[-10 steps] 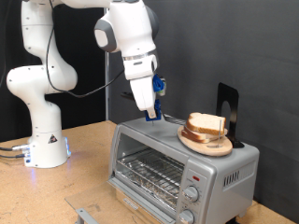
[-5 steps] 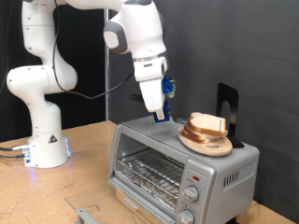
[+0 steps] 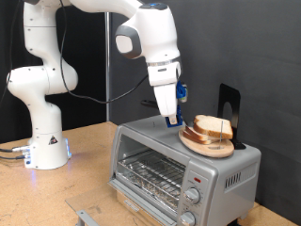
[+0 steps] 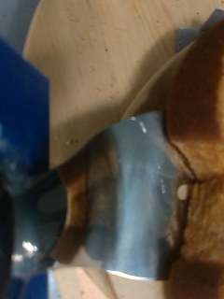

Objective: Make a piece of toast with the oven

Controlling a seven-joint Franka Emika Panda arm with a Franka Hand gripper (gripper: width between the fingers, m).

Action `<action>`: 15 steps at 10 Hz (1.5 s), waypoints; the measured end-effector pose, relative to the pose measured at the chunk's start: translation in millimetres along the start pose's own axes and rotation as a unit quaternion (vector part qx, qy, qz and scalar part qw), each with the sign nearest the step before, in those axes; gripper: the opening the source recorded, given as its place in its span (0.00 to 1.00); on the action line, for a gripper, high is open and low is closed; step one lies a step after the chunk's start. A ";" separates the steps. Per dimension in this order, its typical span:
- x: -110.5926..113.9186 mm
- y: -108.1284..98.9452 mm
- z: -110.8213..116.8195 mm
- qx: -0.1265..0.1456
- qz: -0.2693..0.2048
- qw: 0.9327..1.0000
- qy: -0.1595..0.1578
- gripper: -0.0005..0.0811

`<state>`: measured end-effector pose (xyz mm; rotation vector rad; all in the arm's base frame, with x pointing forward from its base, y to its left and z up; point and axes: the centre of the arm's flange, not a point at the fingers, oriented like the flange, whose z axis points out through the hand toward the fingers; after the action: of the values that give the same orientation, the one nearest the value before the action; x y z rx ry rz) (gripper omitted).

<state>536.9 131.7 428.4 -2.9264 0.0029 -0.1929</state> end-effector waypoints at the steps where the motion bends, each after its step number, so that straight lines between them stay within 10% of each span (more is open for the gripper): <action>1: 0.3 -2.1 0.4 0.001 -0.002 1.000 0.005 0.50; 7: -9.9 9.7 -2.3 0.009 0.020 0.995 0.098 0.50; 15: -31.9 22.3 -36.9 0.055 0.034 0.993 0.102 0.50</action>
<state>500.7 102.8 455.4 -2.7780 0.1182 -0.4657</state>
